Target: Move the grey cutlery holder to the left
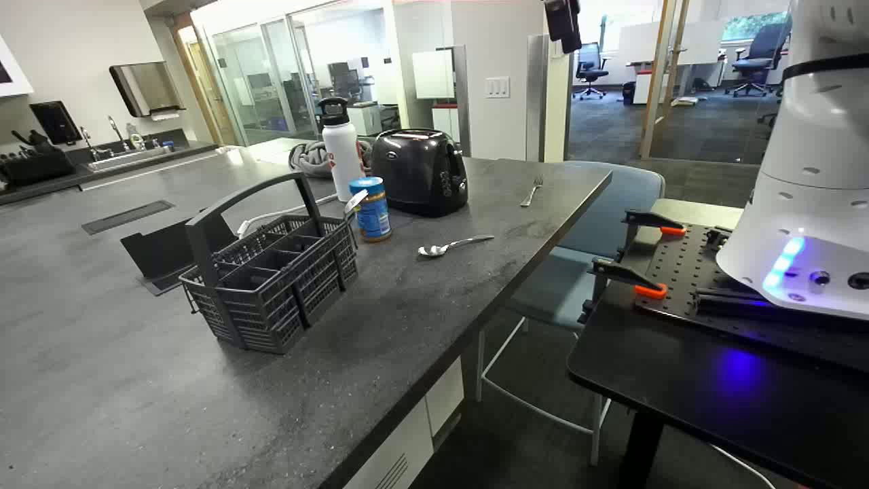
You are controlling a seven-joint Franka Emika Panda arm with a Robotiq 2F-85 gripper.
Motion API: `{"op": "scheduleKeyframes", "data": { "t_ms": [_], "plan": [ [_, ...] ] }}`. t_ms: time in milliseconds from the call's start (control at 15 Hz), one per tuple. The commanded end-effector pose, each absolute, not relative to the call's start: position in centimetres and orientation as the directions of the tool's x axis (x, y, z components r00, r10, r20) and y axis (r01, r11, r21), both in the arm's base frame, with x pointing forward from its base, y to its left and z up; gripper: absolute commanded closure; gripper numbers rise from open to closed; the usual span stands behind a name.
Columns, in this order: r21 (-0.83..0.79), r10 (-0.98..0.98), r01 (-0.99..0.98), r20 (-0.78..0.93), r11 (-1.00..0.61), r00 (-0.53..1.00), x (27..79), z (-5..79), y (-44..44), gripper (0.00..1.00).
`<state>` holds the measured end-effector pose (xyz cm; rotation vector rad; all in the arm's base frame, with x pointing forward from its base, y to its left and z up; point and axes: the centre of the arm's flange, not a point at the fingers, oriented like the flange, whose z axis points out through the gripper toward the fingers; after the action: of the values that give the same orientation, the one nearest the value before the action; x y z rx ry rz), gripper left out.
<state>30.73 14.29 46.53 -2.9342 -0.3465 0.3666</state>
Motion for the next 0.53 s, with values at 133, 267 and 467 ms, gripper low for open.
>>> {"op": "scheduleKeyframes", "data": {
  "t_ms": [133, 267, 467],
  "plan": [
    [-0.19, 0.248, 0.208, -0.222, -0.96, 0.943, 30.7, 46.5, 14.3, 0.0],
    [-0.18, 0.26, 0.223, -0.218, -0.958, 0.941, 31.2, 46.7, 14.8, 0.0],
    [-0.181, 0.232, 0.201, -0.169, -0.963, 0.958, 33.3, 47.3, 17.9, 0.0]
  ]
}}
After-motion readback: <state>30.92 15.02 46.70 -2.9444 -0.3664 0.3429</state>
